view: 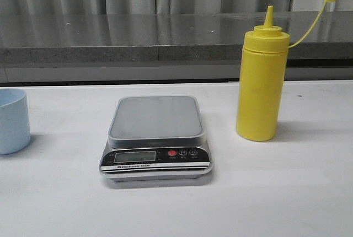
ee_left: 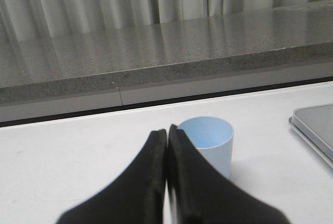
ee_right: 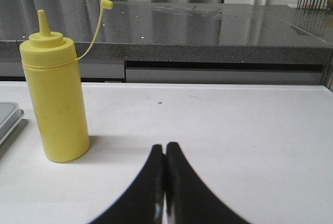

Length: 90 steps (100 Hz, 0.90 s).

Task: Pour seasoning into cup on scale with both arms

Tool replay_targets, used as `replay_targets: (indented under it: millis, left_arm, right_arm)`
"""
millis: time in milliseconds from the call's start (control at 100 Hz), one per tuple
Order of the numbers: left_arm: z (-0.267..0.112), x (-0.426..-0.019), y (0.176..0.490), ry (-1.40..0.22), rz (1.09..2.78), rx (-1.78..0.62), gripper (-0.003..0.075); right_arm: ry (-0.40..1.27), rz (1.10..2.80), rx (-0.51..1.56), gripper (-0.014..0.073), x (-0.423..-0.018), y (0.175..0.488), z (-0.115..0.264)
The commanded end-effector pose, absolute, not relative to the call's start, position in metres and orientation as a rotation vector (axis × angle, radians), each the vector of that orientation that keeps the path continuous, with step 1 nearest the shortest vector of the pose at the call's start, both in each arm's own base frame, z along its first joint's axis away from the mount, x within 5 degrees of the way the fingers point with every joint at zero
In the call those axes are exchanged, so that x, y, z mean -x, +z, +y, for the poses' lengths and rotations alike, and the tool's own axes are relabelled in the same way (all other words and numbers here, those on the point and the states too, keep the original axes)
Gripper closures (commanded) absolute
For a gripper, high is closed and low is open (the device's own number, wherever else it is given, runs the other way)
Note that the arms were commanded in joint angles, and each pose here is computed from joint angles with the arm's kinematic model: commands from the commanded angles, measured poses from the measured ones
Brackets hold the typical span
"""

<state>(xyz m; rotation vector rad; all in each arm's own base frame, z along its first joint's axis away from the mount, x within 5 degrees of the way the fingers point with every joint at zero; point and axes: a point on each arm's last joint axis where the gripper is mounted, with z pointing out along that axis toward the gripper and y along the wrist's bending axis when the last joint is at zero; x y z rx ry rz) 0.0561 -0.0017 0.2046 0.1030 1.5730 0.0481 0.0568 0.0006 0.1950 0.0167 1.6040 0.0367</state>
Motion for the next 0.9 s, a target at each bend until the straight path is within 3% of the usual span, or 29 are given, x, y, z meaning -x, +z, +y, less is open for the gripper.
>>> replay_targets:
  millis: [0,410,600,890]
  left_arm:
    - [-0.002,-0.055,0.2,0.042,1.505,-0.093,0.074]
    - [-0.002,-0.053,0.213,0.012,1.487,-0.064,0.074]
    - [-0.002,-0.055,0.244,-0.024,1.515,-0.037,0.074]
    - [-0.004,-0.093,0.3,-0.025,1.753,-0.045,0.074]
  right_arm:
    - [0.025,1.486,-0.01,0.0664,-0.054,0.21,0.0]
    - [0.025,1.486,-0.01,0.0664,-0.054,0.21,0.0]
    - [0.025,1.486,-0.01,0.0664,-0.054,0.21,0.0]
    - [0.025,1.486,-0.01,0.0664,-0.054,0.21,0.0]
